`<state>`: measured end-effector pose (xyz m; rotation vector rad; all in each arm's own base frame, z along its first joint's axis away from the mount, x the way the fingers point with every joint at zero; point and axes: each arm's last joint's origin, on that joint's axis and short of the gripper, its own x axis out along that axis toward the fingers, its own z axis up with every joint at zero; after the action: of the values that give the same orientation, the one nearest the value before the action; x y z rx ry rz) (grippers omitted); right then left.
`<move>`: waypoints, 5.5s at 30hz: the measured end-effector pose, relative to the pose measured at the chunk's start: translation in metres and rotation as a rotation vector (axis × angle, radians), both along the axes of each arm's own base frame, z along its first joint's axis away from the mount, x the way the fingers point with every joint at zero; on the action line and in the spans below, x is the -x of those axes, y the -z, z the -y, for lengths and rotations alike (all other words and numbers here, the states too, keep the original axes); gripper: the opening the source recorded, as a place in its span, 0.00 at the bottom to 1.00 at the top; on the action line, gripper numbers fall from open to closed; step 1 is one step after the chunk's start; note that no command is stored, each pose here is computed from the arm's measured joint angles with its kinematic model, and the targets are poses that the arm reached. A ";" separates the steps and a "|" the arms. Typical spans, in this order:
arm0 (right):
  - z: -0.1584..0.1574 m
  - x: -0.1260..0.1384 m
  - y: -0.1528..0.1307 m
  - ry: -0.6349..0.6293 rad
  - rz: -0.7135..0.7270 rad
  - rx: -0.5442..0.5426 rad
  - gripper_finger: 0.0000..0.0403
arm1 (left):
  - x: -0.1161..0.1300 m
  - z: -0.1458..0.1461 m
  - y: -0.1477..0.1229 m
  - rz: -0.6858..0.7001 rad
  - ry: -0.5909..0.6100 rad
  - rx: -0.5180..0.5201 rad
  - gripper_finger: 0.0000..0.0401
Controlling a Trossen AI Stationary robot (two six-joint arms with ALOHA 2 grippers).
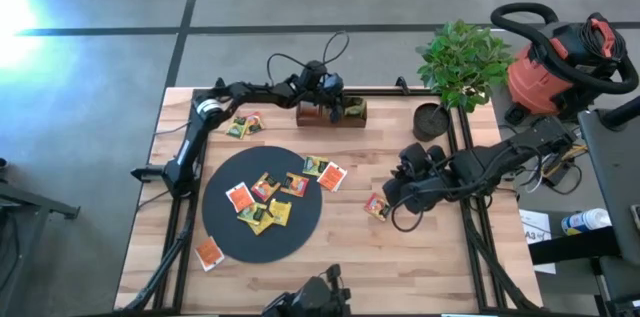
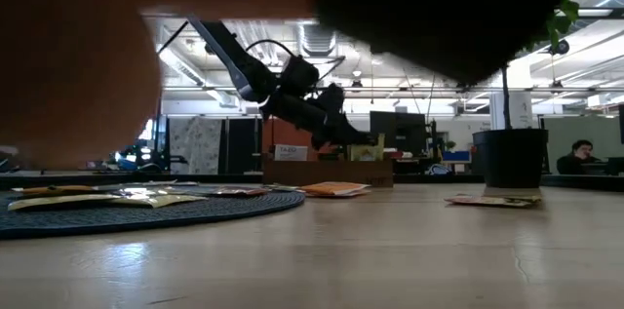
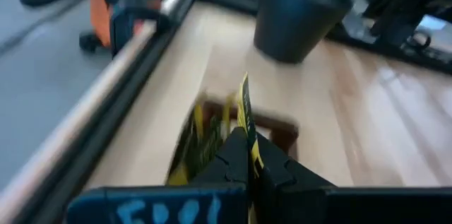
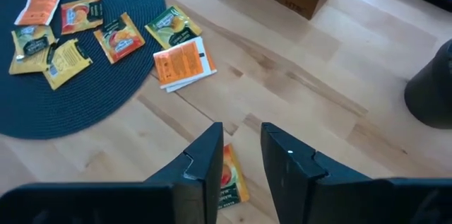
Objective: Pick & Place Tea
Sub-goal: Put the green tea bag into the right section of the wooden organizer, then put the yellow tea bag into the middle section of the wooden organizer
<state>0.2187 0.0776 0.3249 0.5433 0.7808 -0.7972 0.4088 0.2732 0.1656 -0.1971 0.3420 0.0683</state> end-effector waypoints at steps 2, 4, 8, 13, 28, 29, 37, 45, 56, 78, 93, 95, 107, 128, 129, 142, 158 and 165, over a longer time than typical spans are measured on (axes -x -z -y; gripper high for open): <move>0.001 0.000 0.000 0.006 -0.001 0.000 0.24 | 0.000 0.000 0.006 -0.030 -0.012 0.027 0.01; 0.003 -0.001 0.000 0.011 -0.003 0.000 0.23 | 0.000 0.000 0.006 -0.033 -0.015 0.027 0.03; 0.006 -0.002 0.000 0.018 -0.007 0.003 0.23 | 0.000 -0.001 0.003 -0.028 -0.016 0.023 0.10; 0.008 -0.002 0.000 0.025 -0.011 0.006 0.23 | 0.001 0.000 0.006 -0.061 -0.022 0.061 0.22; 0.009 -0.002 0.002 0.014 -0.043 -0.053 0.23 | 0.015 0.010 -0.041 -0.085 -0.074 0.092 0.28; 0.010 -0.002 0.002 0.014 -0.051 -0.063 0.24 | 0.017 0.012 -0.045 -0.107 -0.077 0.113 0.28; 0.012 0.000 0.020 0.047 -0.158 -0.237 0.24 | 0.014 0.089 -0.088 -0.163 0.281 0.172 0.28; -0.013 0.021 0.053 0.130 -0.223 -0.360 0.20 | -0.023 0.219 -0.073 -0.291 0.508 -0.102 0.28; -0.049 0.055 0.100 0.283 -0.027 -0.589 0.19 | -0.058 0.277 -0.017 -0.300 0.510 -0.036 0.28; -0.030 0.050 0.178 0.455 0.198 -0.556 0.19 | -0.090 0.274 0.042 -0.336 0.428 0.026 0.28; -0.019 0.056 0.204 0.472 0.272 -0.603 0.30 | -0.091 0.278 0.044 -0.346 0.394 0.146 0.28; -0.018 0.056 0.205 0.473 0.276 -0.604 0.33 | -0.091 0.278 0.043 -0.337 0.391 0.154 0.28; -0.013 0.058 0.210 0.466 0.282 -0.601 0.40 | -0.094 0.281 0.042 -0.297 0.394 0.179 0.28; -0.012 0.053 0.211 0.342 0.244 -0.596 0.08 | -0.102 0.284 0.028 -0.235 0.381 0.230 0.28; -0.012 0.053 0.211 0.331 0.238 -0.594 0.06 | -0.101 0.284 0.021 -0.229 0.381 0.228 0.28; -0.024 0.017 0.140 -0.244 0.009 -0.257 0.02 | -0.037 0.293 -0.106 -0.319 0.219 0.114 0.28; 0.111 -0.084 0.048 -0.671 -0.214 0.095 0.02 | 0.098 0.337 -0.119 -0.241 -0.332 0.256 0.28; 0.183 -0.132 0.047 -0.730 -0.340 0.182 0.02 | 0.138 0.323 -0.089 -0.199 -0.456 0.312 0.28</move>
<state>0.3510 -0.1050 0.2780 -0.0640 1.1133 -0.2709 0.2708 -0.0494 0.2549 -0.5784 0.5008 0.4894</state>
